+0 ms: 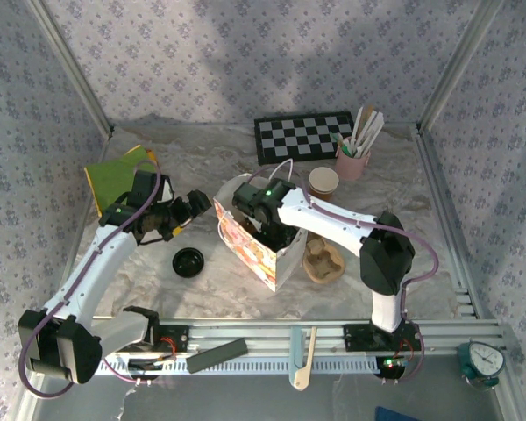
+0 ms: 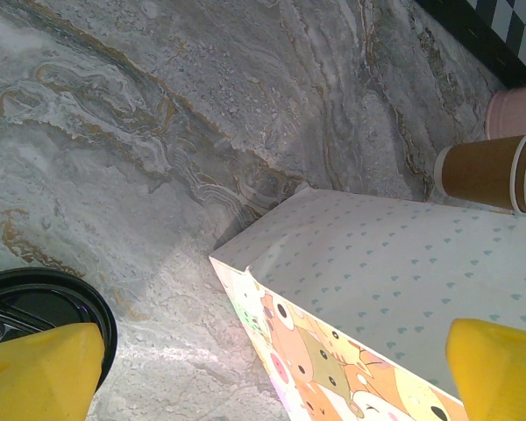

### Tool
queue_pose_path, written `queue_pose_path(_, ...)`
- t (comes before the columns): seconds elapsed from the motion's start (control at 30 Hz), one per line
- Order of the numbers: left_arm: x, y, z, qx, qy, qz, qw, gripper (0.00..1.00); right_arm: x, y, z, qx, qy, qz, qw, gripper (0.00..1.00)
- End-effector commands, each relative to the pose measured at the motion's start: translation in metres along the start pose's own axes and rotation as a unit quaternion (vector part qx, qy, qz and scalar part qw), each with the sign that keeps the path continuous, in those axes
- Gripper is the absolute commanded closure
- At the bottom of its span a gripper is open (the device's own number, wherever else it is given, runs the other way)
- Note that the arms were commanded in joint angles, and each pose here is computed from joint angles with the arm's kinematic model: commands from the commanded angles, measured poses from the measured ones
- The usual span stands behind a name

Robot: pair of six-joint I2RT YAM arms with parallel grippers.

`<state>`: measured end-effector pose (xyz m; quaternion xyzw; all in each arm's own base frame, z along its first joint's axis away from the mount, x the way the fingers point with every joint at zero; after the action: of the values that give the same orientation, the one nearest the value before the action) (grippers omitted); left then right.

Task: Pack the takeout coffee

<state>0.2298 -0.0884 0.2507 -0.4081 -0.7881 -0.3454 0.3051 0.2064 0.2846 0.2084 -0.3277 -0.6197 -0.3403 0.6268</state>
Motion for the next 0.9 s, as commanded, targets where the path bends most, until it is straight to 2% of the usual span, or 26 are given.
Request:
queue_pose_path(0.0, 0.0115, -0.0011, -0.0062, -0.006, -0.011, -0.006, 1.000, 0.00, -0.0134, -0.0040, -0.0026, -0.010, -0.012, 0.019, 1.000, 0.41)
queue_pose_path(0.87, 0.0117, -0.0009, -0.0070, -0.006, -0.012, -0.006, 1.000, 0.00, -0.0212, -0.0066, -0.0035, -0.015, -0.011, 0.024, 1.000, 0.41)
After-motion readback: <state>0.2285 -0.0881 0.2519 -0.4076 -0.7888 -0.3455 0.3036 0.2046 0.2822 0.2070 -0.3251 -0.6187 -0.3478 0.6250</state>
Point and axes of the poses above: each hand's point on the last joint's axis, 136 mm out from that joint toward the fingers, its own x axis back along the fingers, its own z axis along the line the jaws close on, y = z × x, the point moved 9 cm from there along x, back along the fingers, and after that the axes turned 4 degrees about -x, right-handed, at the moved point
